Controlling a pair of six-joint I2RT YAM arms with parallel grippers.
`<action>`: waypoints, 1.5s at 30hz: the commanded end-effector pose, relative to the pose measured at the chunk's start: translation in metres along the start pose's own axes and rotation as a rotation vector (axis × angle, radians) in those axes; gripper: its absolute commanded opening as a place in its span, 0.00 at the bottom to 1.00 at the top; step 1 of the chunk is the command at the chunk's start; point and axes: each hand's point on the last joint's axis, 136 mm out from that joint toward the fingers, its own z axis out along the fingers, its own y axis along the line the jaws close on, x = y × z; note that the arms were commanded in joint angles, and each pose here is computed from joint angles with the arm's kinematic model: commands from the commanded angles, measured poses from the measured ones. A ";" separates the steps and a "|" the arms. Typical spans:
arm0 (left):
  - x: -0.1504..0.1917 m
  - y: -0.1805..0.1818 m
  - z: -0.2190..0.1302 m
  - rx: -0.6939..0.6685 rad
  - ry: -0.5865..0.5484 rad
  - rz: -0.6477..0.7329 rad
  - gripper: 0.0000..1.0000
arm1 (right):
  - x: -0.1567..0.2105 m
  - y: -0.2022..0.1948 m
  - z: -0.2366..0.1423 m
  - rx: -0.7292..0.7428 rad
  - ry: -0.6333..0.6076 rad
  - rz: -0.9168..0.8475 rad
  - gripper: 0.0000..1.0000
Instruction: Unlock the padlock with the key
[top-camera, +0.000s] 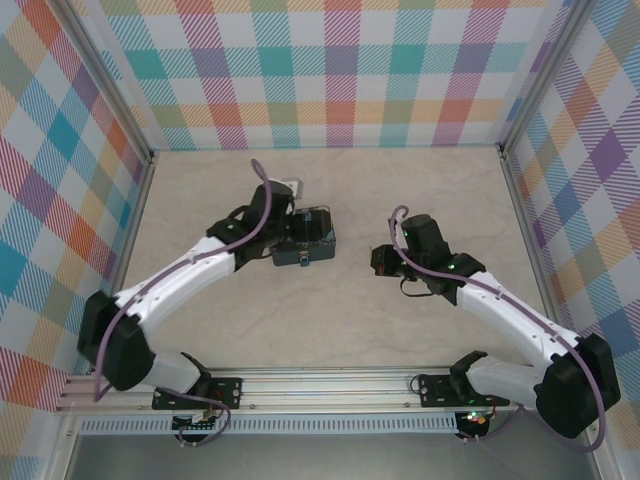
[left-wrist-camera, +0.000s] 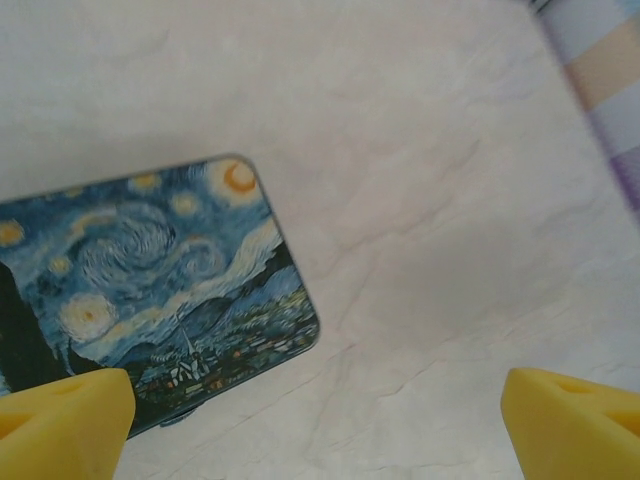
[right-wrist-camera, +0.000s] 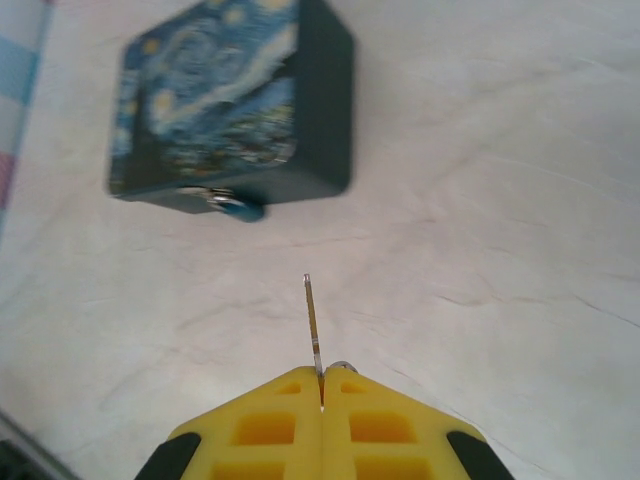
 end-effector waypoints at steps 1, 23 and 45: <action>0.008 -0.008 0.023 0.008 0.066 0.036 0.94 | 0.022 -0.040 -0.009 0.158 0.049 0.036 0.01; 0.058 -0.028 0.111 -0.023 0.297 0.072 0.96 | 0.030 -0.082 -0.035 0.300 0.042 0.078 0.01; 0.064 -0.056 0.055 0.045 0.255 0.100 0.97 | 0.020 -0.063 -0.019 0.181 0.047 0.072 0.01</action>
